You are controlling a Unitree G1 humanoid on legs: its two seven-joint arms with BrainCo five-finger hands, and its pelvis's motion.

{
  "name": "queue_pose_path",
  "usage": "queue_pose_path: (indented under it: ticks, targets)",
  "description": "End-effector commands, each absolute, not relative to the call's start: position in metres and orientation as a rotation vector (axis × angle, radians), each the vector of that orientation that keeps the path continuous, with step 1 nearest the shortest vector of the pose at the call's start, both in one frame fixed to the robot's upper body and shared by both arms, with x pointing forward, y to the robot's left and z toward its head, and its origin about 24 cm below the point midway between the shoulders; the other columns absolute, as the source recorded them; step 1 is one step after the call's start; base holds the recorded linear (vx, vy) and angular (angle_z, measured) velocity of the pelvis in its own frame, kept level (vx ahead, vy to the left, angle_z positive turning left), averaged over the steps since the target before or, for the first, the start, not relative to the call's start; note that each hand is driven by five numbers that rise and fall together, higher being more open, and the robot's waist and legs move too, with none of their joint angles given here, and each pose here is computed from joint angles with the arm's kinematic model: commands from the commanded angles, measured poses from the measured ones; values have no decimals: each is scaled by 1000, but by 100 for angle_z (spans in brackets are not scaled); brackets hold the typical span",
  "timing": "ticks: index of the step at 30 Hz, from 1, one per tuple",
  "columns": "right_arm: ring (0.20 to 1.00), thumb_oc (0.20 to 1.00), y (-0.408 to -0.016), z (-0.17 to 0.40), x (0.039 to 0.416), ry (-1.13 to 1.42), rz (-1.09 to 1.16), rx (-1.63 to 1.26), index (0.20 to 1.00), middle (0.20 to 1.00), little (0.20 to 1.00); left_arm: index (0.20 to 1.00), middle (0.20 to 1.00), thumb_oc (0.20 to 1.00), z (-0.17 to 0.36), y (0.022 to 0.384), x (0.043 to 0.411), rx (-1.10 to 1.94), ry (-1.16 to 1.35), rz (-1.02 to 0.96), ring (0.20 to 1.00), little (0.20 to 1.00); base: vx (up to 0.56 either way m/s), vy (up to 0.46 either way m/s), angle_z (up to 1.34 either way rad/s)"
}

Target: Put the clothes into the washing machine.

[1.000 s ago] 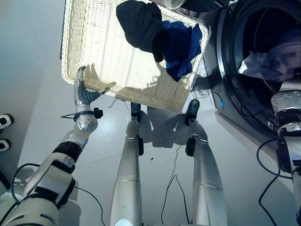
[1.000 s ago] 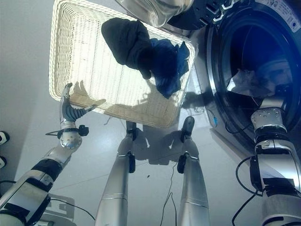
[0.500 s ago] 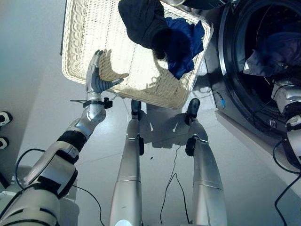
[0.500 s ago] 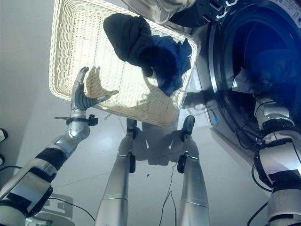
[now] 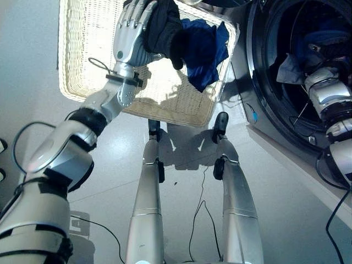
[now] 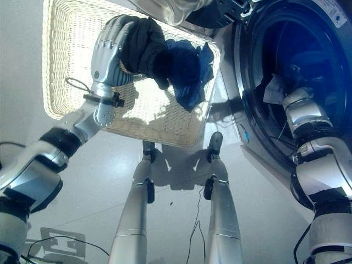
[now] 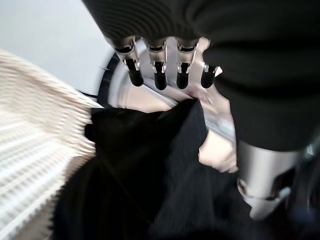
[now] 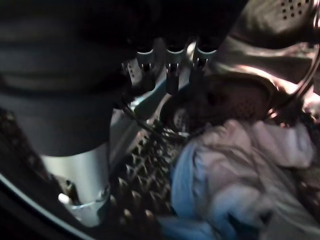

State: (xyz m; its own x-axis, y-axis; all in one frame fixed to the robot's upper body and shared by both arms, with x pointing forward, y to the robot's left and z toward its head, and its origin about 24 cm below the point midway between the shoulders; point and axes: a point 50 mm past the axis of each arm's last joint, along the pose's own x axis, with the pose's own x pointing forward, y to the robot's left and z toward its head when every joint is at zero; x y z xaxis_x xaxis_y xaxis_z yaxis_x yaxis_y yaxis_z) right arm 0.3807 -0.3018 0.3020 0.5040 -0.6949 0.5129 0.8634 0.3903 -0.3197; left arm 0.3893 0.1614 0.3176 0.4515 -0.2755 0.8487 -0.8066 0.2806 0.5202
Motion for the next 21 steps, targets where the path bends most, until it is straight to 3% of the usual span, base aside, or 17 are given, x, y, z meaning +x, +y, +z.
queue_pose_path:
  ticks: [1,6,9,10,14,21]
  targets:
    - [1000,1000,-306,307,374,-420,-1065,-679,1000,1000,1000,1000,1000,1000,334,167,390,1289,-1088,588,1000,1000,-11,81,-8]
    - [1000,1000,-272,298,381,-524,-990,-674,1000,1000,1000,1000,1000,1000,339,177,395,1381,-1004,675,1000,1000,-10,78,-8]
    - [1000,1000,-270,297,382,-527,-982,-669,1000,1000,1000,1000,1000,1000,339,178,396,1388,-989,676,1000,1000,-4,33,-8]
    - [1000,1000,-263,287,382,-548,-938,-644,1000,1000,1000,1000,1000,1000,331,191,401,1414,-849,675,1000,1000,-9,66,-14]
    - [1000,1000,-256,278,382,-575,-904,-631,1000,1000,1000,1000,1000,1000,322,208,404,1378,-726,694,1000,1000,-4,40,-4]
    - [1000,1000,-251,277,380,-602,-887,-618,1000,1000,1000,1000,1000,1000,312,224,405,1333,-632,708,1000,1000,0,0,-3]
